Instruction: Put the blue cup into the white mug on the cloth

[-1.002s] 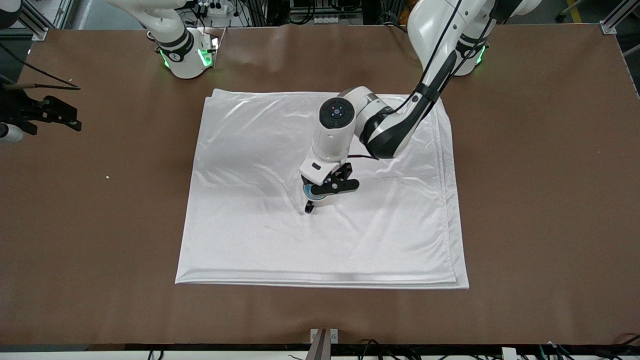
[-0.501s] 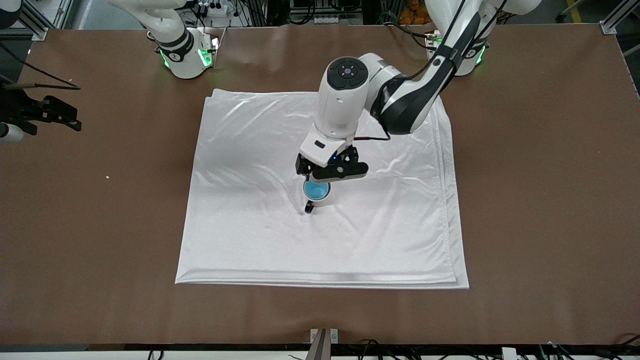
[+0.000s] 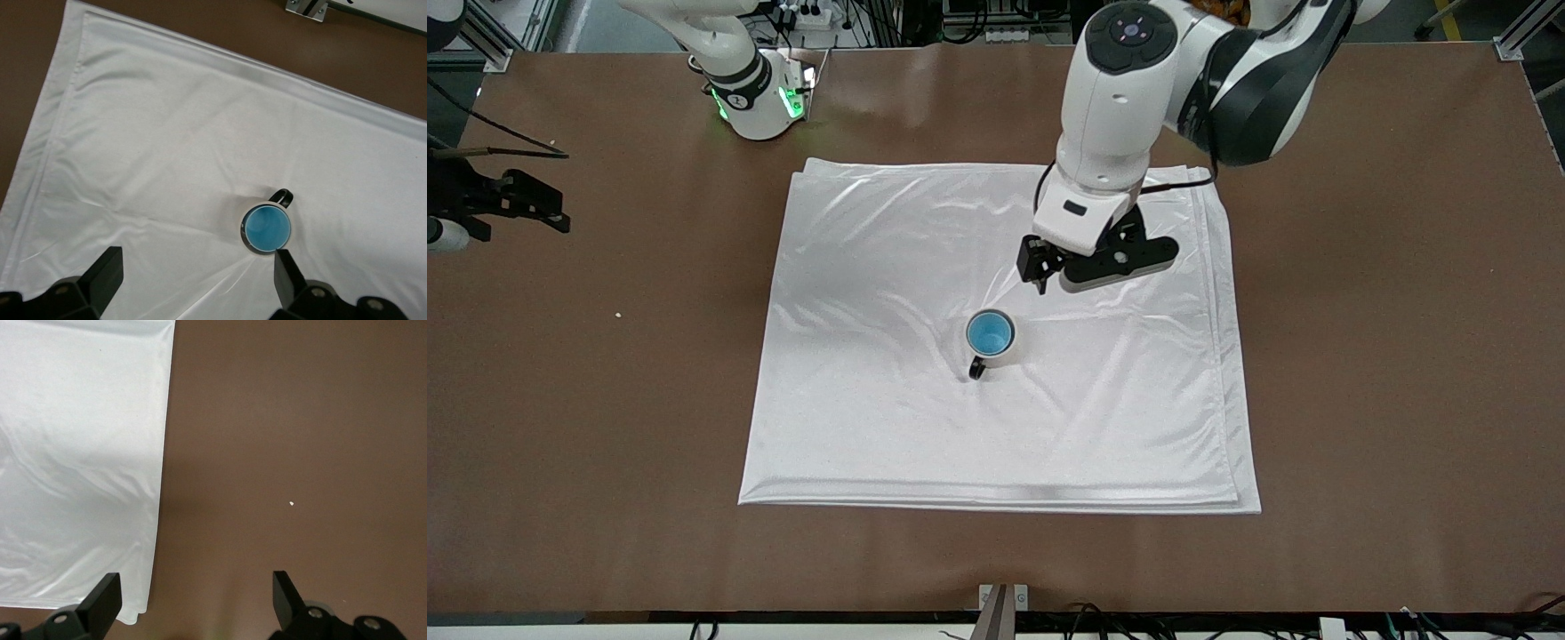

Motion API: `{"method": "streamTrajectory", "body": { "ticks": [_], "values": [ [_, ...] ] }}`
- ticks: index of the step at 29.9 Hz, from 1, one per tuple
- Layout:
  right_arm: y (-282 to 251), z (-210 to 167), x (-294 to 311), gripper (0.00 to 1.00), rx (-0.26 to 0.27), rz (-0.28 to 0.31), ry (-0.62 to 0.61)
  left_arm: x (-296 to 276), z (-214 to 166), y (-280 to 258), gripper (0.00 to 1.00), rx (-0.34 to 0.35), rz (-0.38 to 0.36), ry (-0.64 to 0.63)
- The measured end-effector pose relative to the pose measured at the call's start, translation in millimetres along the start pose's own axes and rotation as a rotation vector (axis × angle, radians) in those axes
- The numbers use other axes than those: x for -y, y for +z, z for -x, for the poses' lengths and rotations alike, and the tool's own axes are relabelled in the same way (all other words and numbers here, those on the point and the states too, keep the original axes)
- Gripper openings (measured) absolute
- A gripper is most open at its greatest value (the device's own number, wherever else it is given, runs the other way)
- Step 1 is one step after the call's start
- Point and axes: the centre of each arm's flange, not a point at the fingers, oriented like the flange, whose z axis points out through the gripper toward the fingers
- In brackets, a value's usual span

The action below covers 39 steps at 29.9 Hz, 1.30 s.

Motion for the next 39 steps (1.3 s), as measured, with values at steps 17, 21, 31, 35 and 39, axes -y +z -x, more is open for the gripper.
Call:
{"method": "streamTrajectory", "body": {
  "ticks": [17, 21, 31, 35, 39],
  "values": [
    [-13, 0, -1, 1.0, -0.027, 0.008, -0.011, 93, -51, -78, 1.0, -0.009, -0.068, 0.029],
    [-13, 0, -1, 1.0, -0.027, 0.008, -0.013, 126, -73, -89, 1.0, -0.005, -0.085, 0.087],
    [-13, 0, -2, 1.0, -0.028, 0.008, -0.012, 205, -122, -108, 1.0, 0.023, -0.068, 0.21],
    [-13, 0, -2, 1.0, -0.028, 0.008, -0.012, 231, -138, -108, 1.0, 0.032, -0.059, 0.208],
    [-13, 0, -2, 1.0, -0.028, 0.008, -0.013, 252, -150, -108, 1.0, 0.034, -0.063, 0.208]
  ]
}}
